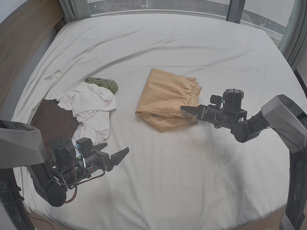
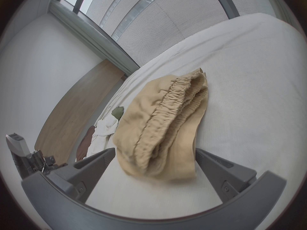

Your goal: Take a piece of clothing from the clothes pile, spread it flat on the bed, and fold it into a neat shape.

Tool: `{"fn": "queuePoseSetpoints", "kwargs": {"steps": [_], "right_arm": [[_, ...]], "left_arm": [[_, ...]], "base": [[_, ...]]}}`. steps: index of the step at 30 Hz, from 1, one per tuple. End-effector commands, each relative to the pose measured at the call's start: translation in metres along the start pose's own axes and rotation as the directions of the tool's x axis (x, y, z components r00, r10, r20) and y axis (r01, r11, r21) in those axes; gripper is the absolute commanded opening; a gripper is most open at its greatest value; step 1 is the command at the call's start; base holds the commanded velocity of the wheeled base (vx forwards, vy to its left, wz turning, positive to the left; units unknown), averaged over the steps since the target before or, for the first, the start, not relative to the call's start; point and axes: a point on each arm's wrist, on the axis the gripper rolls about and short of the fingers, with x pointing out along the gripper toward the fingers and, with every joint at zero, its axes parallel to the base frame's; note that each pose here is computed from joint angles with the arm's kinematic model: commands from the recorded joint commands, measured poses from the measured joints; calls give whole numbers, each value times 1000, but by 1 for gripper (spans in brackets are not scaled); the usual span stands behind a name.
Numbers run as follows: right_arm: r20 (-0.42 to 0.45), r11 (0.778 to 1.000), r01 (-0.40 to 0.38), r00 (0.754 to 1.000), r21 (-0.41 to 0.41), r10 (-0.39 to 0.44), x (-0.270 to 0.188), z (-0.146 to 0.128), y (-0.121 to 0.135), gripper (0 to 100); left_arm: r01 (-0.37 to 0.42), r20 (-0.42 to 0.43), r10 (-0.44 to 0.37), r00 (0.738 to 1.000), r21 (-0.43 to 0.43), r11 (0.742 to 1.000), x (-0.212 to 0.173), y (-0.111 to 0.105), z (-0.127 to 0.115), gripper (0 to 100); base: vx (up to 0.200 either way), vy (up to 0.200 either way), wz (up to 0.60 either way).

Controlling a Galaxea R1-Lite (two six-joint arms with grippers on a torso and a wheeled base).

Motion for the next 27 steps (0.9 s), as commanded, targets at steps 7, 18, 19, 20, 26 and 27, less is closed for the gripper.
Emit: {"fn": "queuePoseSetpoints", "kwargs": {"steps": [7,18,19,20,26,27], "right_arm": [[122,989,-36,991,-144,54,-118,33,83,100],[130,984,-57,988,-168,80,-250,21,144,100],[130,984,-57,988,-168,80,-250,21,144,100],[142,983,-54,987,-174,79,-271,12,149,100],[198,979,-39,977,-202,79,-325,-8,161,100],[210,979,-30,975,-204,73,-340,-16,164,100]], "left_arm": [[119,130,-117,985,-7,993,-25,-25,39,100],[164,280,-167,945,32,986,-109,-49,69,100],[164,280,-167,945,32,986,-109,-49,69,100],[158,315,-163,935,41,987,-124,-52,72,100],[43,433,-63,899,57,997,-158,-42,84,100],[8,459,-32,888,55,998,-169,-40,84,100]], "base": [[0,0,0],[0,0,0],[0,0,0],[0,0,0],[0,0,0],[0,0,0]]}}
